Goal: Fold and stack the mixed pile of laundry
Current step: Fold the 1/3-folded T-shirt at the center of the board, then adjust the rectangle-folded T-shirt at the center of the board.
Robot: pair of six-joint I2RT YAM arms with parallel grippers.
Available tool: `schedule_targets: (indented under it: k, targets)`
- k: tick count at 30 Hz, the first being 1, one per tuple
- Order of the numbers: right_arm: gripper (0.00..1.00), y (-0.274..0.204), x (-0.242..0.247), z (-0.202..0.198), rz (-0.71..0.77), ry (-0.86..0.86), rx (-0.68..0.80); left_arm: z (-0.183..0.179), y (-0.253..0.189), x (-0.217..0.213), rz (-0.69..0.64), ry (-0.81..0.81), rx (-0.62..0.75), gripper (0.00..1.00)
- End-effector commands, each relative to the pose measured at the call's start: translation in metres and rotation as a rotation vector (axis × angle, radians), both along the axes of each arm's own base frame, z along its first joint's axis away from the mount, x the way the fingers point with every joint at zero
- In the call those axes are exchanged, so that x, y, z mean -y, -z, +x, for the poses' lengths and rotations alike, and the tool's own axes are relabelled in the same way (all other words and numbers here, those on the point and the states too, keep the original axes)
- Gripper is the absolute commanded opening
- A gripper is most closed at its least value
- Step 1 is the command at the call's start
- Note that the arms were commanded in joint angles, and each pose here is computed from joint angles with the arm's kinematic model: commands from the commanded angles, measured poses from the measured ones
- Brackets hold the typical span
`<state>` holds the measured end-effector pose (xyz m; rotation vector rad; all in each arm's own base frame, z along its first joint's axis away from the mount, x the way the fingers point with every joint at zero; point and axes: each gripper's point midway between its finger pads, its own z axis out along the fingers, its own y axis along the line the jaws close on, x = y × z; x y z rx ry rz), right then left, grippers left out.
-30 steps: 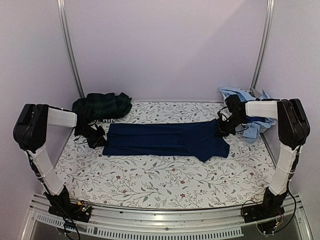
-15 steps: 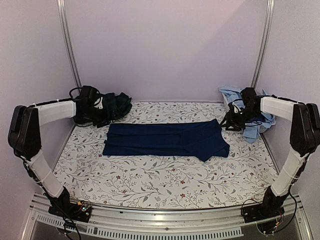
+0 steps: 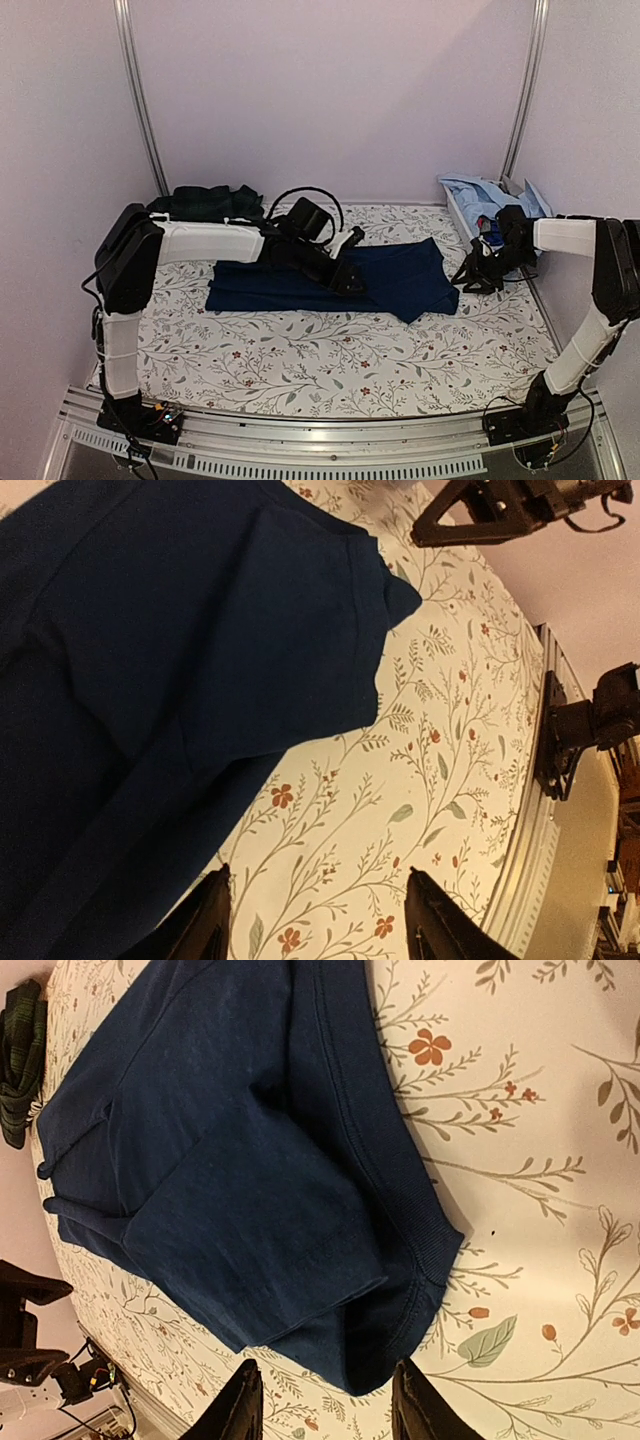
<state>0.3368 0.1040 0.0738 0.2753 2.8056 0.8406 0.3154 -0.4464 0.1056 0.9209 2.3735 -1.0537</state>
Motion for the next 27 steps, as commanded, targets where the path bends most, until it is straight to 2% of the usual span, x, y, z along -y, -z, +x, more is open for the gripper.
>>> schedule_targets:
  k: [1,10,13,19,24,27]
  targets:
    - [0.44,0.012,-0.001,0.015,0.012,-0.003,0.002,0.006,-0.013,0.015,-0.026,0.004,0.048,0.59]
    - [0.42,0.027,-0.008,0.033,0.052,-0.013,-0.001,0.027,-0.013,-0.039,0.016,-0.183,0.042,0.61]
    - [0.32,0.029,-0.013,0.039,0.086,-0.017,-0.004,0.021,-0.018,-0.041,0.008,-0.156,0.095,0.63]
    - [0.0,0.02,-0.019,0.052,0.132,-0.02,0.013,-0.015,-0.021,0.003,0.034,0.049,0.399,0.66]
    - [0.0,0.012,-0.021,0.056,0.141,-0.028,0.021,-0.032,-0.003,0.06,0.048,0.24,0.565,0.59]
    - [0.0,0.008,-0.021,0.056,0.141,-0.036,0.025,-0.031,0.012,0.083,0.073,0.281,0.599,0.54]
